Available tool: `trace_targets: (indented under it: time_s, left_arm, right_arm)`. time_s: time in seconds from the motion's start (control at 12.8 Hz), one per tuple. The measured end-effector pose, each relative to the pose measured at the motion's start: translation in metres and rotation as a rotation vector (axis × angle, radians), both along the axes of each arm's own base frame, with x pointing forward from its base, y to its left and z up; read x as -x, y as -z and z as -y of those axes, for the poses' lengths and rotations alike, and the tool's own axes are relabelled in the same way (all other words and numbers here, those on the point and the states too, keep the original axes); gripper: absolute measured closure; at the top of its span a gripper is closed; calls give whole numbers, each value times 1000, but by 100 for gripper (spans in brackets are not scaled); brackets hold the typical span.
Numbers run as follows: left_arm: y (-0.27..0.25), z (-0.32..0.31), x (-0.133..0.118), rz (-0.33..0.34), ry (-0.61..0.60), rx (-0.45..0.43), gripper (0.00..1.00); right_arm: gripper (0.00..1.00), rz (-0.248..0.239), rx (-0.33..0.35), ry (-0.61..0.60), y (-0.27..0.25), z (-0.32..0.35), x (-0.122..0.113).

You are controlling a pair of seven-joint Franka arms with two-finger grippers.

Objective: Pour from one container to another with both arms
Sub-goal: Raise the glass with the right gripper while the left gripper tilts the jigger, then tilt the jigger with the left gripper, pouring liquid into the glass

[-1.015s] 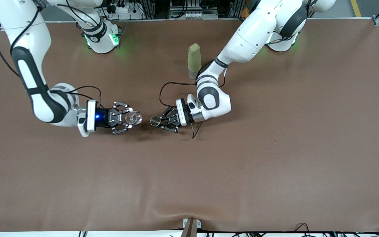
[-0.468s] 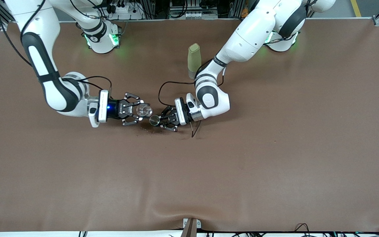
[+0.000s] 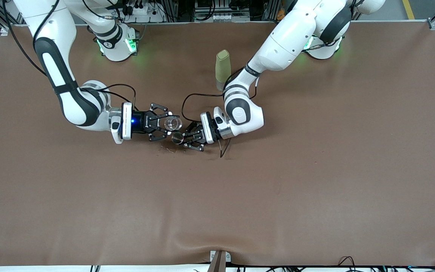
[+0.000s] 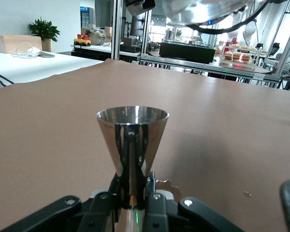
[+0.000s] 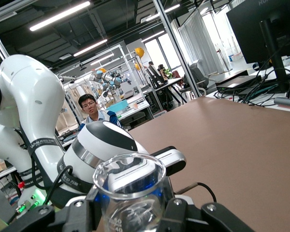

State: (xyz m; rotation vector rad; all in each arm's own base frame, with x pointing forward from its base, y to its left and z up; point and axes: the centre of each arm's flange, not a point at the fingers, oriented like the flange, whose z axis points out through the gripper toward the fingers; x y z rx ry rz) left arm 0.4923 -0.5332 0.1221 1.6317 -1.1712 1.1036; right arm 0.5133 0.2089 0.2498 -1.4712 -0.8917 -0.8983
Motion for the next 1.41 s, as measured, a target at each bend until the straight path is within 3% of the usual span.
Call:
trace_targets:
  time_s: [1.09, 1.41]
  left_arm:
    - [0, -1, -1, 2, -3, -3, 79]
    - [0, -2, -2, 2, -3, -4, 79]
  right_arm:
    - [50, -295, -21, 5, -2, -4, 4]
    - [50, -350, -25, 13, -2, -1, 3]
